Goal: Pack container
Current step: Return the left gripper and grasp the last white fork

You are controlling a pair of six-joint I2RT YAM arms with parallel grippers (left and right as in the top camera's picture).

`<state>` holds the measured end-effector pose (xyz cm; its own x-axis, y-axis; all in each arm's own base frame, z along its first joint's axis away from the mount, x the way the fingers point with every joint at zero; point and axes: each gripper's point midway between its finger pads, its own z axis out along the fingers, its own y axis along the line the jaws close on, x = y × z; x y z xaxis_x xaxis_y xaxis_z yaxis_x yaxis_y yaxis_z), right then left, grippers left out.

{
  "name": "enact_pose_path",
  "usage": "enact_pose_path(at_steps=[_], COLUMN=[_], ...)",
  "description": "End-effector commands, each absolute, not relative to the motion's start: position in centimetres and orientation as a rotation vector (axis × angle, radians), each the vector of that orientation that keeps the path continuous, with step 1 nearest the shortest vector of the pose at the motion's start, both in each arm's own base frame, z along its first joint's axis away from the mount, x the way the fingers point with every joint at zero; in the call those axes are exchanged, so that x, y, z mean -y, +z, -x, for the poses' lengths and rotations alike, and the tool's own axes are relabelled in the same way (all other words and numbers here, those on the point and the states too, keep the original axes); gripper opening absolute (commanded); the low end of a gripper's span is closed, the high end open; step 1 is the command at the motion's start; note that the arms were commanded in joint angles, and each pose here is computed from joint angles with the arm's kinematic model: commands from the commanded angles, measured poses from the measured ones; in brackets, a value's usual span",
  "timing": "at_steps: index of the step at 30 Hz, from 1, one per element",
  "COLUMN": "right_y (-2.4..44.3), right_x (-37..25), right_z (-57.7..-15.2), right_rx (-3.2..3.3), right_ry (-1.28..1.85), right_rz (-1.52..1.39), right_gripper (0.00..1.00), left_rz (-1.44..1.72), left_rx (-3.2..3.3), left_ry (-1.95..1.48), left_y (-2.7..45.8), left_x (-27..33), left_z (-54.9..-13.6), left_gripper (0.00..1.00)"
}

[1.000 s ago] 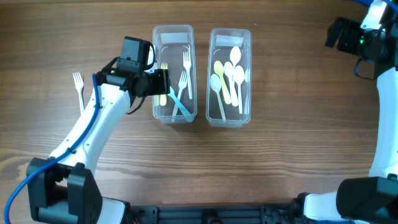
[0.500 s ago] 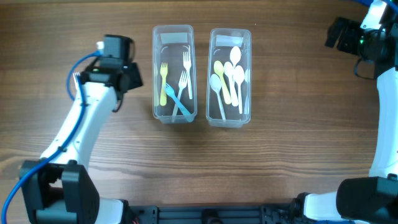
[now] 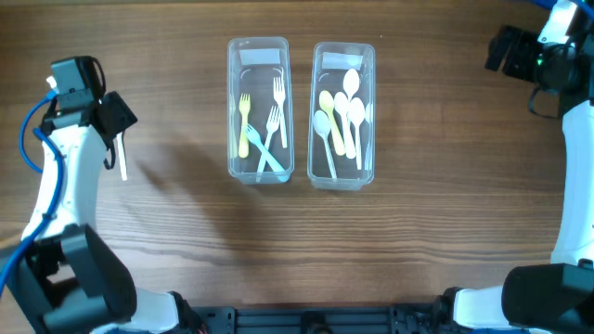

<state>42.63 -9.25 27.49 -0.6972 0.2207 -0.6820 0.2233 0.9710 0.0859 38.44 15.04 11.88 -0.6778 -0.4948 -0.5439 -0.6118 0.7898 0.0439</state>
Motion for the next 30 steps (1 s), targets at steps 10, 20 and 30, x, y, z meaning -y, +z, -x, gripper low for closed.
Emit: enact_pose_path(at_steps=[10,20,30], right_y=[27.4,27.4,27.4], right_x=[9.1,9.1,9.1], right_z=[-42.8,-42.8,-42.8], right_rx=[-2.367,-2.367,-2.367], right_ry=[-0.003,-0.003,-0.003], right_rz=[-0.292,-0.292,-0.292], right_gripper=[1.00,1.00,1.00], left_rz=[0.690,0.698,0.682], left_rx=[-2.733,-2.768,-2.758], left_ry=[0.233,0.158,0.083], left_y=[1.8,-1.3,-1.2], left_x=[-14.4,-14.9,-15.0], left_z=[-38.6,-38.7,-39.0], left_gripper=[0.73,0.72,0.41])
